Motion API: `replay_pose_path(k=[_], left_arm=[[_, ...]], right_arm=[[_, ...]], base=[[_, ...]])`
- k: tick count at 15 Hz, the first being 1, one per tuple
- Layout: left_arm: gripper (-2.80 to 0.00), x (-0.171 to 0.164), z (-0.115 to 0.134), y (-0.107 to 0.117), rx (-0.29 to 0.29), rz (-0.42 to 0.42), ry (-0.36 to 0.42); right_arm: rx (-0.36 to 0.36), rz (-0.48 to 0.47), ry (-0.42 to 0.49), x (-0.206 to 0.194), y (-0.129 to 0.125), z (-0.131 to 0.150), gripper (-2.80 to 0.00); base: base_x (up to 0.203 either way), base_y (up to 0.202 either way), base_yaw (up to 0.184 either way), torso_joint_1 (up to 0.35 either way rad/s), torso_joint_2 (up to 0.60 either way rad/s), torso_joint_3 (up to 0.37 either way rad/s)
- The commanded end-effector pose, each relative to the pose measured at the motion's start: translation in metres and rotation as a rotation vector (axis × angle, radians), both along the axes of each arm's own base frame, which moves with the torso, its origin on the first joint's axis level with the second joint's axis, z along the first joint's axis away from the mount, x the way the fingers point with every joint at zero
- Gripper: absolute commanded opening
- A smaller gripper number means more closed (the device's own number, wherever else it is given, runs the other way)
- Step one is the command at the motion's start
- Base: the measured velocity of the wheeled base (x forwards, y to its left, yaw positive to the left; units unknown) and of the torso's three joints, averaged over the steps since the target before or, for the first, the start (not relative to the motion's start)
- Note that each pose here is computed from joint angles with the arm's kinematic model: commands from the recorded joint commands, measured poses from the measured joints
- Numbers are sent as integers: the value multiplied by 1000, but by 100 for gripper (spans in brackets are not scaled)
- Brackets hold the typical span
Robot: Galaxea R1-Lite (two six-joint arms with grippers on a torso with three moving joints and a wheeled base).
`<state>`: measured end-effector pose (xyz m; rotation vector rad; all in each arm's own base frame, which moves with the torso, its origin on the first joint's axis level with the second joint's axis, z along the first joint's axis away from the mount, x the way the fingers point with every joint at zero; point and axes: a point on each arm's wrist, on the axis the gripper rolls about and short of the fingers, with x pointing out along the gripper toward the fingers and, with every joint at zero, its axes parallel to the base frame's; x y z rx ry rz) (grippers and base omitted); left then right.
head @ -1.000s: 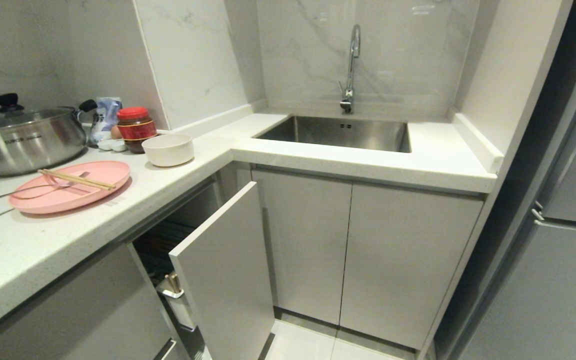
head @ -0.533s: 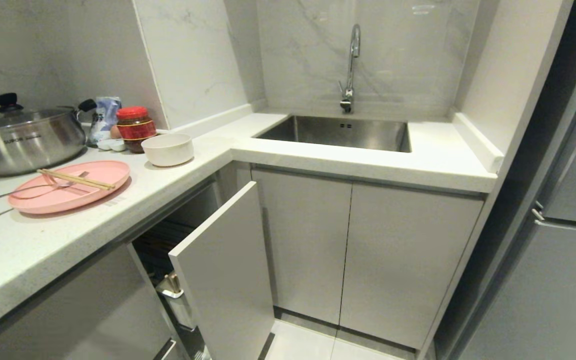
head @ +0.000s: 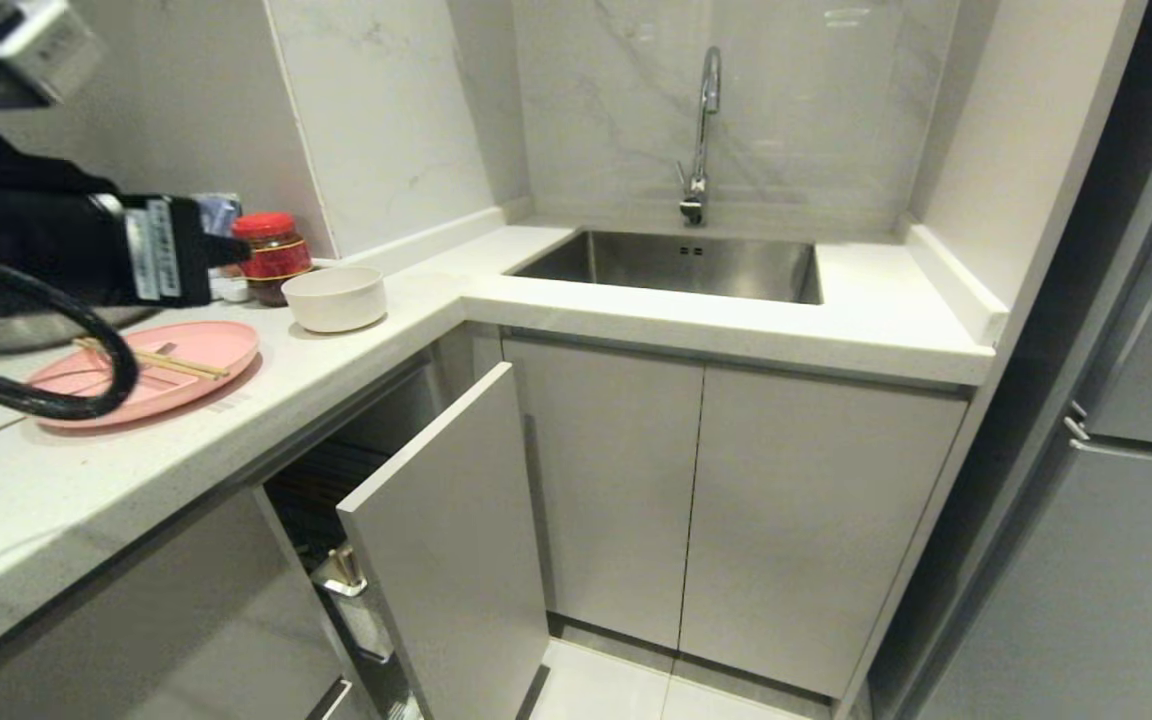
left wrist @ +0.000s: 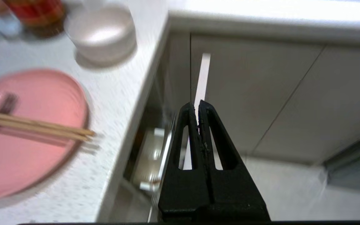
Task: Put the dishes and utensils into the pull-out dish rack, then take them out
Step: Open the cupboard
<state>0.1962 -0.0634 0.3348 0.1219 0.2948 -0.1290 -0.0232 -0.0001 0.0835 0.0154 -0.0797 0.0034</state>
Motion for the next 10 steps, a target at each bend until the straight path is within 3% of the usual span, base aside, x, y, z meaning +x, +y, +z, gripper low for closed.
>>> replay_pose_path(k=[1,5,10], left_arm=[[-280,30,-28,-17,62,0,135],[-280,50,-50,-23,141,36,304],[-280,94,-90,-26,190,86,447]], right_arm=[[0,0,29,2,0,-8,-280],[0,0,26,2,0,-7,-280],[0,0,26,2,0,-7,-280]], base=[[0,0,0,0,0,0],[0,0,0,0,0,0],[0,0,0,0,0,0]])
